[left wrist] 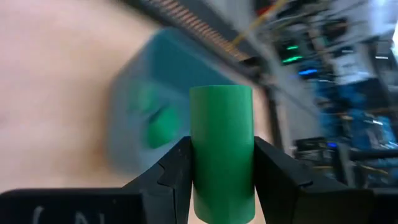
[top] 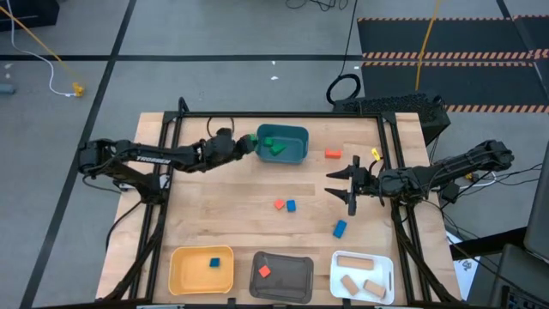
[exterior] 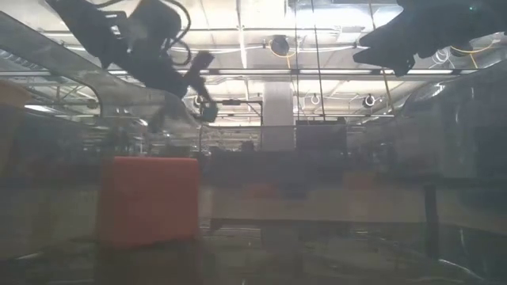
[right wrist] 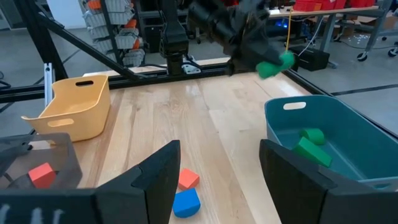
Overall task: Sort & place blocks by color
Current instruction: Put the green block into the blue bin, then put the top orange block into the black bin
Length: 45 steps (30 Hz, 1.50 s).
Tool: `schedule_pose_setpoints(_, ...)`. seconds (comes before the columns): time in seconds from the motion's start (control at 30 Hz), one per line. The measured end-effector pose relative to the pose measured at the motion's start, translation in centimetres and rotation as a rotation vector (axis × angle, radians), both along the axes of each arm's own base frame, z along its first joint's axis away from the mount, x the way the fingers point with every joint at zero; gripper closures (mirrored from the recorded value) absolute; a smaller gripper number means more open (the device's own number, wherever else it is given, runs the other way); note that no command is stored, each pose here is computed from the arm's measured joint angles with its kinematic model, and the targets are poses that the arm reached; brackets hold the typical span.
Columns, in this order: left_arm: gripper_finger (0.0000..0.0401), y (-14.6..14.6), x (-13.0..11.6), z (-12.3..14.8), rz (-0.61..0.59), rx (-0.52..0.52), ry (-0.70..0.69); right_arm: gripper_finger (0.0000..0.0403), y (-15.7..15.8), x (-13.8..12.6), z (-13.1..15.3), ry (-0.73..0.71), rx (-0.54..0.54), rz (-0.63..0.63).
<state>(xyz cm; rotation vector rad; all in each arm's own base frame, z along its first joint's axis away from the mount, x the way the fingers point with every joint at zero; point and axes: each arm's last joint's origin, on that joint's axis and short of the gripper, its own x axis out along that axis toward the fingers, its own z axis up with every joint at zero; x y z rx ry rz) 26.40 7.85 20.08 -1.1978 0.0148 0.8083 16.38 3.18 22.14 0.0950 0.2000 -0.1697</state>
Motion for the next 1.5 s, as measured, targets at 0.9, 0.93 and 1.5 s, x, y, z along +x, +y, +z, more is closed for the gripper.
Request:
schedule_pose_setpoints(0.9,0.0269,1.2,2.7,-3.7,-0.011,0.091,0.003,0.0190,0.0,0.0,0.0,0.000,0.000,0.000)
schedule_pose_setpoints(0.93,0.0269,1.2,2.7,-3.9,-0.008,0.085,0.005,0.0190,0.0,0.0,0.0,0.000,0.000,0.000)
schedule_pose_setpoints(1.5,0.0054,1.3,2.9,-3.7,0.009,0.064,-0.056,0.0190,0.0,0.0,0.0,0.000,0.000,0.000)
